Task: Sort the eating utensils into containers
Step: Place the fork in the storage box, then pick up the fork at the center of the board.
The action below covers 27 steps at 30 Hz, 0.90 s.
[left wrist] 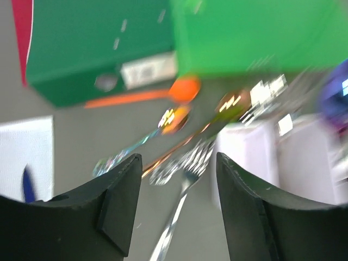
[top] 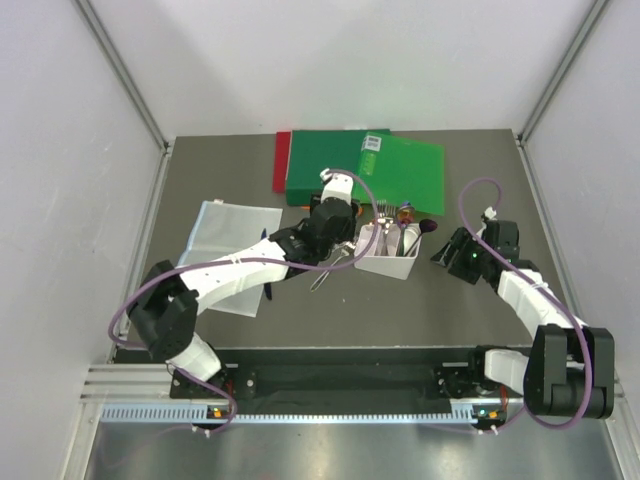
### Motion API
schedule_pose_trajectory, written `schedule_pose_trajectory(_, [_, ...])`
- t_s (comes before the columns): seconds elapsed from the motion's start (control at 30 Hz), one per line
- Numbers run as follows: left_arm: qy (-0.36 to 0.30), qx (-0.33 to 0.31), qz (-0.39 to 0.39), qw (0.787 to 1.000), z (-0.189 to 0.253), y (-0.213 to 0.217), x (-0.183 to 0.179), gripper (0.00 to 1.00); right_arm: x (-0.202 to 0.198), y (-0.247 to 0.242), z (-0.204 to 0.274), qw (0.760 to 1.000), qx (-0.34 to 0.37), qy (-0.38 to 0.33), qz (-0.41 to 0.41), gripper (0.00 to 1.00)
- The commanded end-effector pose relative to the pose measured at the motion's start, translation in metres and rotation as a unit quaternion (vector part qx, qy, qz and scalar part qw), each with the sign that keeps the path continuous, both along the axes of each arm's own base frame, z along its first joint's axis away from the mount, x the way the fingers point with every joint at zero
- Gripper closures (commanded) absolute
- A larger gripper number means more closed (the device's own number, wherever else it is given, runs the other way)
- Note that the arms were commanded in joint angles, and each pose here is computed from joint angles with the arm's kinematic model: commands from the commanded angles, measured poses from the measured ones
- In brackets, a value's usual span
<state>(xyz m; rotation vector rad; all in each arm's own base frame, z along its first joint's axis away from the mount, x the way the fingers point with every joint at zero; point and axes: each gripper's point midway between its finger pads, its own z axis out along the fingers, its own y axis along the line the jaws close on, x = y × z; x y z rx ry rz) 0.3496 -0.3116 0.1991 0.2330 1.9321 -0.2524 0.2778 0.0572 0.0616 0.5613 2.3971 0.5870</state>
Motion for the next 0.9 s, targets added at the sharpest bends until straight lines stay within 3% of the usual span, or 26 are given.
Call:
schedule_pose_trajectory(0.0, [0.085, 0.094, -0.013, 0.992, -0.065, 0.032, -0.021, 0.37, 0.012, -0.002, 0.011, 1.000, -0.002, -0.027, 0.004, 0.37])
schedule_pose_trajectory(0.33, [0.178, 0.098, -0.054, 0.978, -0.131, 0.030, -0.041, 0.33, 0.012, -0.002, 0.015, 1.000, -0.004, -0.030, 0.004, 0.38])
schedule_pose_trajectory(0.87, [0.219, 0.117, -0.068, 0.966, -0.177, 0.018, -0.039, 0.36, 0.010, -0.003, 0.016, 0.999, -0.009, -0.031, 0.005, 0.38])
